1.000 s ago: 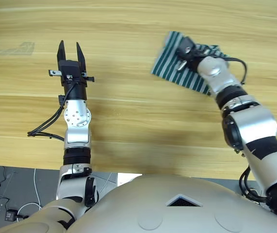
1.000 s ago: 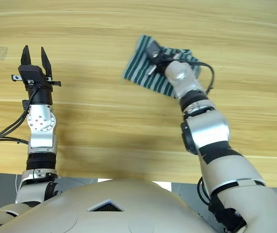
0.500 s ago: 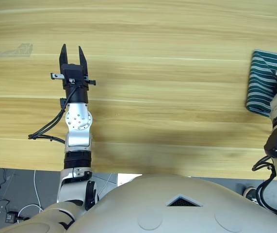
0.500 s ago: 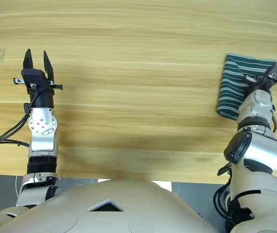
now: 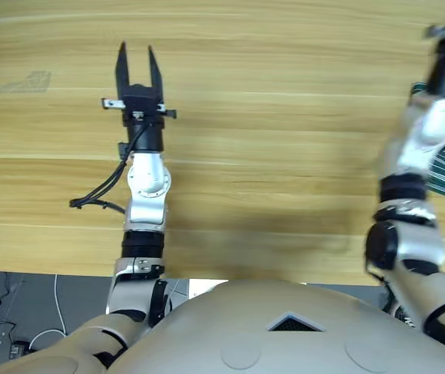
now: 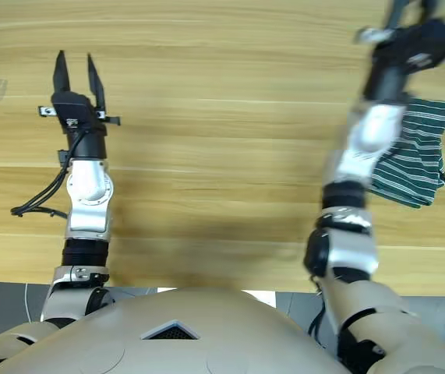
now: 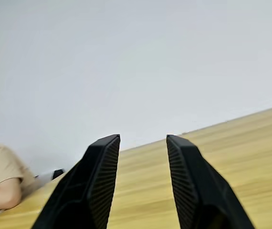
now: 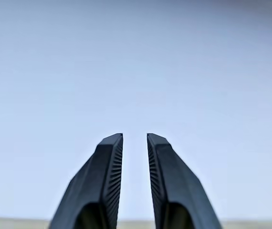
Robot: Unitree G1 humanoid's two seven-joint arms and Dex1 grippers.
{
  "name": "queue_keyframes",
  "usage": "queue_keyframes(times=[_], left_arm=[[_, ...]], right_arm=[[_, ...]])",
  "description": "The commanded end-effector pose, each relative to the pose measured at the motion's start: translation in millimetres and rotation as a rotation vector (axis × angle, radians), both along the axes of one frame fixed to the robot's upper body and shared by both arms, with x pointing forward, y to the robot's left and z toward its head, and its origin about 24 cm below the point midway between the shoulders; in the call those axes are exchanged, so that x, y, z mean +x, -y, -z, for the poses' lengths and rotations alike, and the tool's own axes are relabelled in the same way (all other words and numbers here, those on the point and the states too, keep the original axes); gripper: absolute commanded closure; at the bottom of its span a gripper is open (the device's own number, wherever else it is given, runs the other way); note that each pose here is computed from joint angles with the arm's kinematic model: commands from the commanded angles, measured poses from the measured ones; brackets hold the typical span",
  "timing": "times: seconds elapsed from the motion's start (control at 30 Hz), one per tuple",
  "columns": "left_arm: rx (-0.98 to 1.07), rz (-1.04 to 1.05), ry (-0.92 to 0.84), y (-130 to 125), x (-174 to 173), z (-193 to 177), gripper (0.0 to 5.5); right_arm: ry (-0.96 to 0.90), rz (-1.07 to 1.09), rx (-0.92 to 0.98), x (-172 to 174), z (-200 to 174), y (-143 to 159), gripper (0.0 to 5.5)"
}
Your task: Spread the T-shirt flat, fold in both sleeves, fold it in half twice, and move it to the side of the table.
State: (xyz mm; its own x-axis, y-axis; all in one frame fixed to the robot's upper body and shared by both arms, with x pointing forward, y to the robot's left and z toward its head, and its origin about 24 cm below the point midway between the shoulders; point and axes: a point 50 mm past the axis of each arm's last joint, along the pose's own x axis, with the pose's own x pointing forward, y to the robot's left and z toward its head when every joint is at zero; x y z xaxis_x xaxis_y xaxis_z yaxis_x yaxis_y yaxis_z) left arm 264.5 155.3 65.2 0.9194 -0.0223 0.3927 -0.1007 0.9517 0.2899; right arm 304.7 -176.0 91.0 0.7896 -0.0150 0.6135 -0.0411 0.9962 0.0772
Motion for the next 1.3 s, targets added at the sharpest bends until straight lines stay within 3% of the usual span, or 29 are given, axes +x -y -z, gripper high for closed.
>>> queue_keyframes(times=[0.03,0.27,0.47,1.1,1.3], left_arm=[[-0.018,0.073,-0.065,6,-11,17,3.71],[-0.073,0.054,-0.019,-4,-7,14,3.71],[-0.078,0.047,-0.016,-3,-8,16,3.71],[-0.129,0.044,-0.047,1,-3,16,3.71],[-0.13,0.049,-0.058,5,-2,18,3.71]], right_arm=[[-0.102,-0.097,-0.066,-21,31,-21,4.58],[-0.318,-0.036,-0.082,-13,59,-12,4.58],[-0.28,-0.049,-0.089,-17,59,-22,4.58],[-0.262,-0.012,-0.132,-25,58,-14,4.58],[-0.317,-0.077,-0.013,-22,62,-14,4.58]])
